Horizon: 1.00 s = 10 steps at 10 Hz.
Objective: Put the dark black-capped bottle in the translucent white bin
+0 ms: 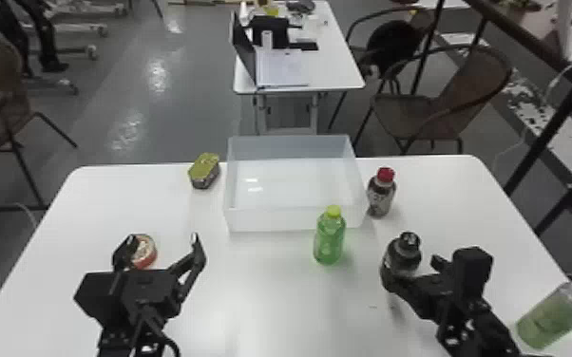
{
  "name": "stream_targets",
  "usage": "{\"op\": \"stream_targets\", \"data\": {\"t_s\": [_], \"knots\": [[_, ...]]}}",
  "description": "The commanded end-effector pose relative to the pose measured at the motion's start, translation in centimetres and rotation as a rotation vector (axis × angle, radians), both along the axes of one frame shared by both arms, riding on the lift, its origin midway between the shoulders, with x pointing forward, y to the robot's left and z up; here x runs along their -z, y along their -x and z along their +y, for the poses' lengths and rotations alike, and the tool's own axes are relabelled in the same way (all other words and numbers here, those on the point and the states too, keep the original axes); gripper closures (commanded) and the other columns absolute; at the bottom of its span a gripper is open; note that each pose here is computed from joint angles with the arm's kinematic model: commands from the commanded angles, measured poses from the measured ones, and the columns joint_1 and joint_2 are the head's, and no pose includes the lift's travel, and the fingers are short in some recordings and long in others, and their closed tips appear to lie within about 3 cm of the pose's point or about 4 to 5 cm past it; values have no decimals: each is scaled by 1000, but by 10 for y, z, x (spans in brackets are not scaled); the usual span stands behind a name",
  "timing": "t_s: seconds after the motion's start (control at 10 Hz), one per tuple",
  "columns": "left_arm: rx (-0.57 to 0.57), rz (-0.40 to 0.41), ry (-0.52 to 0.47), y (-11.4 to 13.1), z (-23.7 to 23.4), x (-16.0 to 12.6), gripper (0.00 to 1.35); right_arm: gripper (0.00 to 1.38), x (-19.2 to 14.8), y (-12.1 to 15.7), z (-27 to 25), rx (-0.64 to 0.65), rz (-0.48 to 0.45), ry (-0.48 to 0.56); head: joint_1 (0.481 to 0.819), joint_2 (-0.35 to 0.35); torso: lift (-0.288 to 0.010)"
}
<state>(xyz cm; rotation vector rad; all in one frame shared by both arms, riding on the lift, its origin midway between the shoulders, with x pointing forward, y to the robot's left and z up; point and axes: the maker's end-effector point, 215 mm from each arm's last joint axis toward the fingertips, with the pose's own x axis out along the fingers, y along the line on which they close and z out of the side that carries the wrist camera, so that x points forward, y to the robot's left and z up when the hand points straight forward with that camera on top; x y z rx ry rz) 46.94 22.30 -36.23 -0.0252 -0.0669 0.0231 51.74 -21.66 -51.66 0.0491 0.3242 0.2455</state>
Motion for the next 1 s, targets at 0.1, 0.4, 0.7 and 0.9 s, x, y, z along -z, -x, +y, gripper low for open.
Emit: {"op": "stream_targets", "data": {"t_s": [0.1,0.4,0.7,0.9], "knots": [[0,1,0,1,1,1,229,151,3,-16,-2,-15,6,32,695,7,-37],[1,-1,2,0,0,0,229,725,9,-28,0,-62,17,54,695,7,-37],[1,3,4,0,0,2,229,717,-5,-10,12,-69,12,-7,695,11,-37],[-2,8,4,2,2,5,229,717,-37,5,23,-88,-5,-44,695,20,-37]]}}
